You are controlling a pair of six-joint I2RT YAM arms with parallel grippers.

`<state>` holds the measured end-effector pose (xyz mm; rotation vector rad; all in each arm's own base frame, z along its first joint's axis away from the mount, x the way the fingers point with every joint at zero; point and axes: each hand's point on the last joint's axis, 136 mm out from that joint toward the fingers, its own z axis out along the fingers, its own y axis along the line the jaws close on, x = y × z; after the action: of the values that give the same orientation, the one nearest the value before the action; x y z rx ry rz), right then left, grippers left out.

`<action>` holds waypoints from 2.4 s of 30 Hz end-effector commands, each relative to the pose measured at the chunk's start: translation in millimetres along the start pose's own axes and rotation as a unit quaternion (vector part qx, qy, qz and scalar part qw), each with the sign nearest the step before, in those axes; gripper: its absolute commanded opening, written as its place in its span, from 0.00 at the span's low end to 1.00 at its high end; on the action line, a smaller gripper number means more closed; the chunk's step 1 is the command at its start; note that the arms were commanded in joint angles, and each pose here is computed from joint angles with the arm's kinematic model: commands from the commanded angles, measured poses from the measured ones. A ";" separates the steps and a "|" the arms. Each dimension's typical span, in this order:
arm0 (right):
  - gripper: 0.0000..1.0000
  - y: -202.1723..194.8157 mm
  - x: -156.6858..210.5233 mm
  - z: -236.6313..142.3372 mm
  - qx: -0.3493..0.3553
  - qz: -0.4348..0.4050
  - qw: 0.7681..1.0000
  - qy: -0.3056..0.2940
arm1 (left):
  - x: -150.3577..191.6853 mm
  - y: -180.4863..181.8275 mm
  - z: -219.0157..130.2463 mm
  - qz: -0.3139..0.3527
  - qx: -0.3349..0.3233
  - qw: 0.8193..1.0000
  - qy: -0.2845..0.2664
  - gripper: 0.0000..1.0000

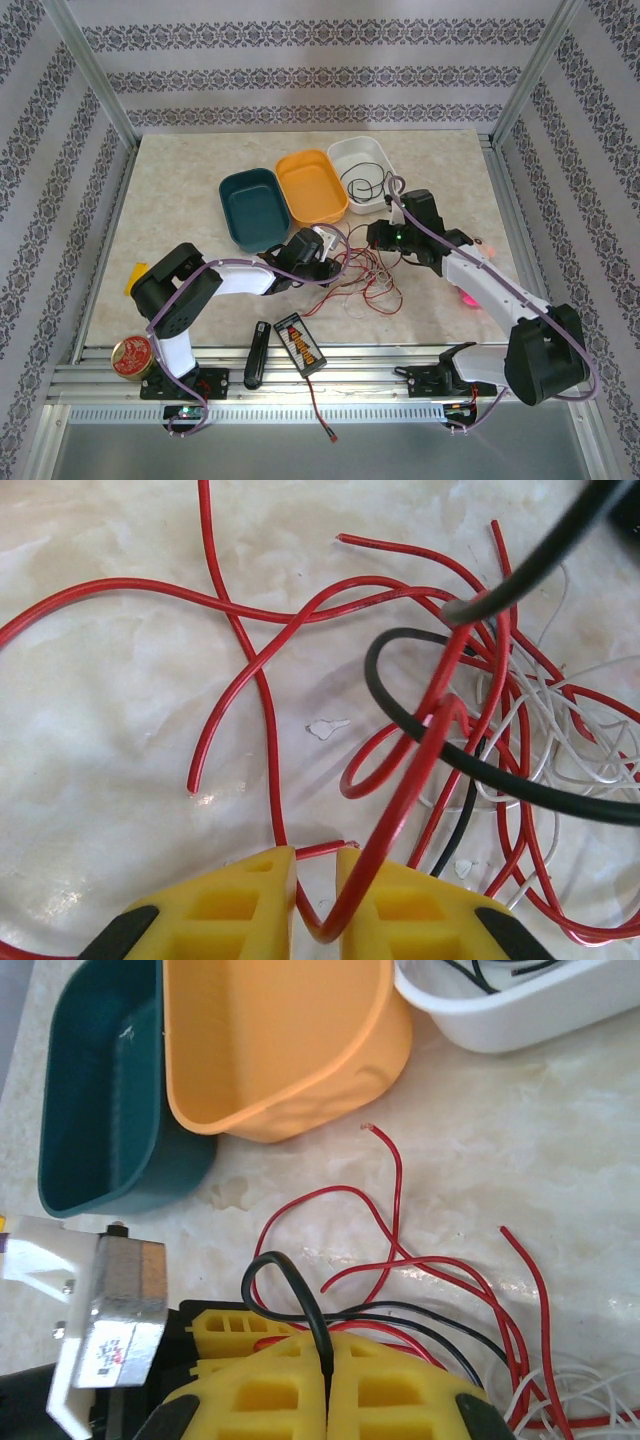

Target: Untangle the cables

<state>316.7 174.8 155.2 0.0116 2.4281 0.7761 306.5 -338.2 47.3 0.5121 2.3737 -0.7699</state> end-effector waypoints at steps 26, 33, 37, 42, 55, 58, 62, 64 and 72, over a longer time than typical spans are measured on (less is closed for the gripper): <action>0.00 61.7 -66.0 -88.4 -0.049 -0.040 0.989 -0.136 | -5.7 -14.7 -6.0 0.003 0.023 1.000 -0.018 0.03; 0.00 69.3 -70.5 -106.3 -0.053 -0.051 0.986 -0.152 | -4.4 -15.3 -4.1 0.002 0.024 1.000 -0.015 0.01; 0.00 72.0 -73.2 -110.9 -0.056 -0.055 0.985 -0.156 | -4.4 -15.2 -3.4 0.002 0.024 1.000 -0.015 0.01; 0.00 75.4 -77.6 -116.5 -0.065 -0.051 0.983 -0.162 | -2.4 -13.8 -2.1 0.001 0.022 1.000 -0.012 0.01; 0.01 83.3 -86.5 -138.9 -0.097 -0.039 0.978 -0.179 | -2.9 -12.9 0.4 0.000 0.021 1.000 -0.014 0.01; 0.01 84.0 -88.5 -143.3 -0.103 -0.035 0.977 -0.182 | -1.8 -12.3 0.4 -0.002 0.020 1.000 -0.013 0.00; 0.01 86.6 -91.7 -150.2 -0.110 -0.036 0.975 -0.187 | -2.1 -12.6 0.7 -0.002 0.021 1.000 -0.013 0.01; 0.01 87.2 -93.7 -152.9 -0.111 -0.036 0.975 -0.190 | -2.7 -13.8 0.7 -0.001 0.023 1.000 -0.013 0.01; 0.01 88.7 -107.0 -160.4 -0.104 -0.044 0.974 -0.198 | -7.2 -18.0 -1.2 -0.004 0.031 0.999 -0.018 0.11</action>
<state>303.9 147.0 348.3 -0.0070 1.9827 0.8893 306.1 -339.0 47.5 0.5007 2.3669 -0.7864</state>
